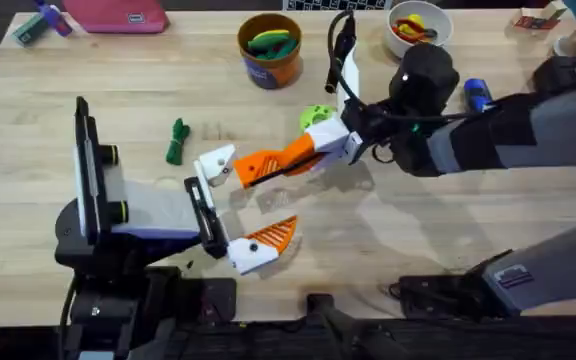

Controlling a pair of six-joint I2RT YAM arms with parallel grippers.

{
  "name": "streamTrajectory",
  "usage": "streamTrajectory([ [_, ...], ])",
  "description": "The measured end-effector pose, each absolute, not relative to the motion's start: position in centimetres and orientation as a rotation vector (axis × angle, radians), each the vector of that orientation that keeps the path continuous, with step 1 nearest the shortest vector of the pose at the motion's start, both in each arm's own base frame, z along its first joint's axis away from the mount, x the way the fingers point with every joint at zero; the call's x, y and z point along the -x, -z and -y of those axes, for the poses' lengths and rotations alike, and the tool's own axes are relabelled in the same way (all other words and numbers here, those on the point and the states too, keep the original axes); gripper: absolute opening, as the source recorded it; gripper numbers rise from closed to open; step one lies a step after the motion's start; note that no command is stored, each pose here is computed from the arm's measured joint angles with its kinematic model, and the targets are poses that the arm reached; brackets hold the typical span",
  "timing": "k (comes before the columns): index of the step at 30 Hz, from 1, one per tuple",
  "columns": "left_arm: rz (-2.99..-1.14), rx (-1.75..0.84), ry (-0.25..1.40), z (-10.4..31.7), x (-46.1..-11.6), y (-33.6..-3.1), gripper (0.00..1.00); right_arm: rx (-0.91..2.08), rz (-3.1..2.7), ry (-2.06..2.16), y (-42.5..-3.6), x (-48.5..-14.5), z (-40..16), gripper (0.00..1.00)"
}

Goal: Pick up the gripper from the table and insert it into the empty holder that is missing its gripper. Then pick up a screw, insert it into the mounting hole, and use the screwdriver to tighten it. Finally, clean up the table by picking up the vegetable and placing it into the bucket.

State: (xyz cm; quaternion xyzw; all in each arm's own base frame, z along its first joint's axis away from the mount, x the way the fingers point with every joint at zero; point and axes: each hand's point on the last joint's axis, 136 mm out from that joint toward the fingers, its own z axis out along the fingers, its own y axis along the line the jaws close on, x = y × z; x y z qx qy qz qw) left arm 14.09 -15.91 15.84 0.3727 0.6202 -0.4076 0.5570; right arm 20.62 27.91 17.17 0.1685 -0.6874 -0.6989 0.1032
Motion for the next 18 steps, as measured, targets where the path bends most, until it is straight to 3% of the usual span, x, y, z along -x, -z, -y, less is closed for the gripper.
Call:
streamTrajectory([
  [18, -1.463, -0.88, 0.962, 15.91, -14.09, -15.85, 0.986, -0.42, 2.055, 2.054, -16.71, -20.91, -28.84, 0.009],
])
